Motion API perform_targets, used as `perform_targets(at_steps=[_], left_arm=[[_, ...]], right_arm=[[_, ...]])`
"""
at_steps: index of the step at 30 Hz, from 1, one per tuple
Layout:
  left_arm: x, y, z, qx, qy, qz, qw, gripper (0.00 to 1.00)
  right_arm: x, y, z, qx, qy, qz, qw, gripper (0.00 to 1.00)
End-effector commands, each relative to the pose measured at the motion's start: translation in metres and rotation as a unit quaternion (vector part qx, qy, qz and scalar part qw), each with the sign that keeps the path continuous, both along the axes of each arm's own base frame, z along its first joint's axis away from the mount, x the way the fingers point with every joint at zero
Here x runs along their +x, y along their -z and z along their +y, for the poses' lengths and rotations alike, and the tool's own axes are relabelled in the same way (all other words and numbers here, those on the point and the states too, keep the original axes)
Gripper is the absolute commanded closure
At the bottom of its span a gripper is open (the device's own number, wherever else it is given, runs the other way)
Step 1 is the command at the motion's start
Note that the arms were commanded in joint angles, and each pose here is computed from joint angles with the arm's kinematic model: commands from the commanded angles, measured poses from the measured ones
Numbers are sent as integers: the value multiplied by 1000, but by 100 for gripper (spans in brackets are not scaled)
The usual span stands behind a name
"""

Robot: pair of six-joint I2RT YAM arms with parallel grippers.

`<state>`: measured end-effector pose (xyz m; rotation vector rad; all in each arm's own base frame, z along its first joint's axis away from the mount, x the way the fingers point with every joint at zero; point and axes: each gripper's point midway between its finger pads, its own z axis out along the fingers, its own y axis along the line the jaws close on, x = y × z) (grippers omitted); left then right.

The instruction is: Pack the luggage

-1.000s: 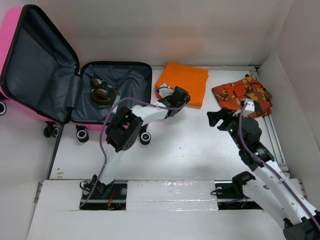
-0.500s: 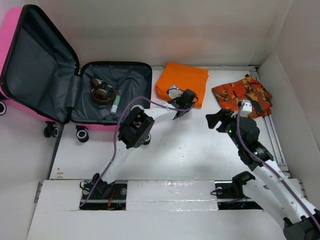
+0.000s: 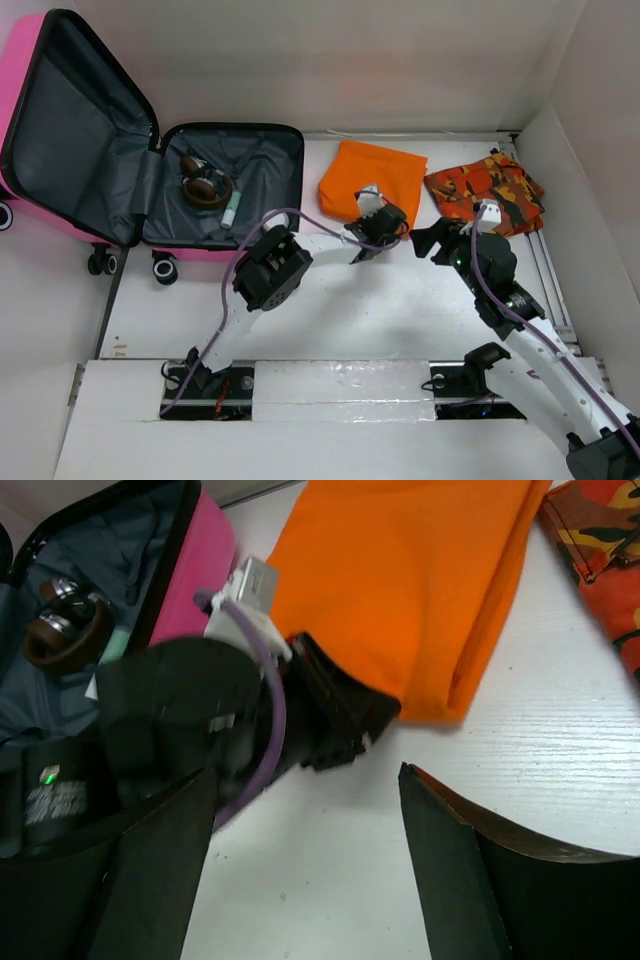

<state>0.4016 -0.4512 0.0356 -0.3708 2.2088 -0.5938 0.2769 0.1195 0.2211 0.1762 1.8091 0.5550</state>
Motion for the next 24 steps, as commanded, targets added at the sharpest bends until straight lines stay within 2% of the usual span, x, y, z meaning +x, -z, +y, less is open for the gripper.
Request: perform_targets(at_steps=[1, 2, 3, 4, 6, 8, 12, 15, 17, 24], left_arm=[[-56, -14, 18, 62, 38, 3, 997, 96], [-53, -29, 18, 49, 28, -7, 998, 85], [-58, -25, 28, 55, 24, -6, 998, 71], [-58, -31, 33, 50, 15, -9, 999, 49], [-52, -46, 48, 36, -14, -14, 999, 32], [-48, -49, 58, 23, -34, -7, 999, 23], [-37, -29, 85, -11, -82, 43, 996, 23], [-37, -14, 78, -47, -83, 76, 993, 24], [-29, 10, 84, -47, -117, 109, 986, 26], [-11, 19, 67, -89, -149, 123, 977, 33]], right_arm=[[3, -20, 2, 15, -2, -27, 1000, 22], [3, -20, 2, 15, -2, -27, 1000, 22], [3, -20, 2, 15, -2, -27, 1000, 22], [3, -24, 2, 17, -2, -32, 999, 22], [3, -24, 3, 17, -2, -32, 999, 22], [2, -27, 2, 18, -2, -36, 999, 22], [1, -30, 0, 20, 3, -41, 999, 22], [2, -27, 1, 18, 3, -37, 999, 22], [2, -25, 0, 12, 2, -34, 999, 22], [0, -28, 0, 14, 2, -38, 999, 22]])
